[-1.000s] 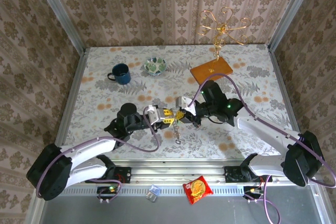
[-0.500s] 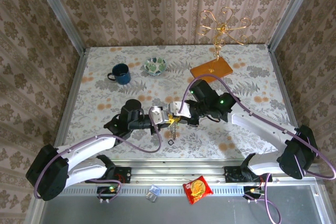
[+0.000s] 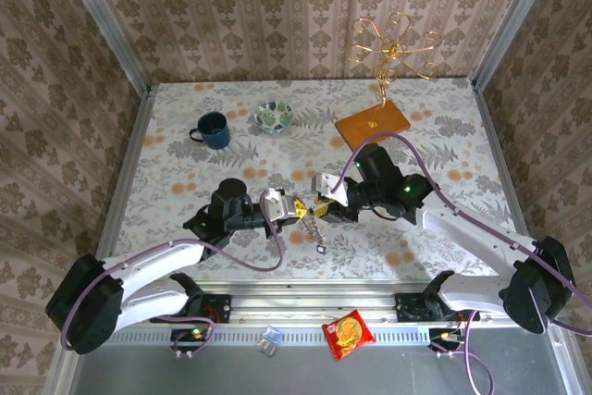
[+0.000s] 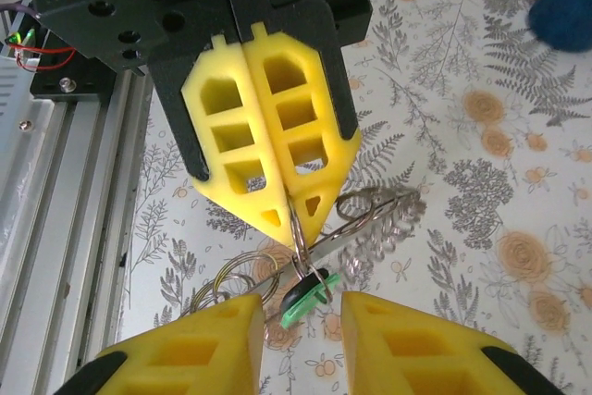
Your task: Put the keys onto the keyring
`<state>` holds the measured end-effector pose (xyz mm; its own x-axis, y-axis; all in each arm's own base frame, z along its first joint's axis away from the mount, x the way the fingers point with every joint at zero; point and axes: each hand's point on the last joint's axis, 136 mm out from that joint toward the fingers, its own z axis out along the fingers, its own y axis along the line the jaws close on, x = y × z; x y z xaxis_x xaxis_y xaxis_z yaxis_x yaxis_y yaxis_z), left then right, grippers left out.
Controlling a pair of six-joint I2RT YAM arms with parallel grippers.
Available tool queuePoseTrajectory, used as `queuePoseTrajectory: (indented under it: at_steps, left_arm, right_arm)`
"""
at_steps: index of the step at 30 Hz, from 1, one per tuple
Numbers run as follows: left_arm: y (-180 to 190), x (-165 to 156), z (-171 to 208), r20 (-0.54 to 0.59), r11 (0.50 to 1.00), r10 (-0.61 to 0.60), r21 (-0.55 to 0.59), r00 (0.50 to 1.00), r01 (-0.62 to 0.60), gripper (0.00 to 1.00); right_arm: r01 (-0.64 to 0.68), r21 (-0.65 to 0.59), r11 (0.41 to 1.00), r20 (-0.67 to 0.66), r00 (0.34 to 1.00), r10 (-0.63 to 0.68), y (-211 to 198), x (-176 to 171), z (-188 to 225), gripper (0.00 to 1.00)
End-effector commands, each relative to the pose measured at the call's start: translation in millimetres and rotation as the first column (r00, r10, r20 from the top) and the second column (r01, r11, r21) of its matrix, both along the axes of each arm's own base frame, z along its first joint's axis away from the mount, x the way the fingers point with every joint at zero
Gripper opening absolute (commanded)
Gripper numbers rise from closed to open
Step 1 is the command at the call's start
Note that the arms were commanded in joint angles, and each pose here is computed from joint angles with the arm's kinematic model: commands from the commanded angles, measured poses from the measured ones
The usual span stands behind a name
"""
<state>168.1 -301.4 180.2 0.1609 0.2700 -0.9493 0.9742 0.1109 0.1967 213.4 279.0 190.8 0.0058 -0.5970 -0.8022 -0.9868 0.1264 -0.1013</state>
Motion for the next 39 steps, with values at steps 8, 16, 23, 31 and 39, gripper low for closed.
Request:
queuePoseTrajectory:
  at_steps: [8,16,23,31,39]
  left_arm:
    - [-1.5,-7.0,20.4,0.035,0.996,-0.036,-0.076,0.999,0.039,0.0]
    - [-2.1,-9.3,21.6,0.037,0.995,-0.051,-0.079,0.998,0.054,0.0]
    - [-2.2,-8.8,22.8,0.041,0.995,-0.05,-0.082,0.998,0.053,0.0]
    - [-2.3,-8.8,25.1,0.046,0.994,-0.051,-0.092,0.998,0.055,0.0]
    - [-1.8,-7.5,24.4,0.058,0.995,-0.043,-0.085,0.997,0.048,0.0]
  right_arm:
    - [-0.001,0.03,1.0,0.008,1.0,0.001,5.4,4.0,2.1,0.29]
    - [-0.029,0.025,0.999,-0.004,1.0,0.029,9.3,3.1,-0.1,0.29]
    - [-0.041,0.021,0.999,-0.012,0.999,0.041,8.8,0.7,-0.9,0.13]
    - [-0.006,-0.012,1.0,-0.011,1.0,0.006,2.1,6.2,-11.3,0.0]
    - [-0.022,-0.015,1.0,-0.064,0.998,0.021,9.8,9.2,-20.0,0.0]
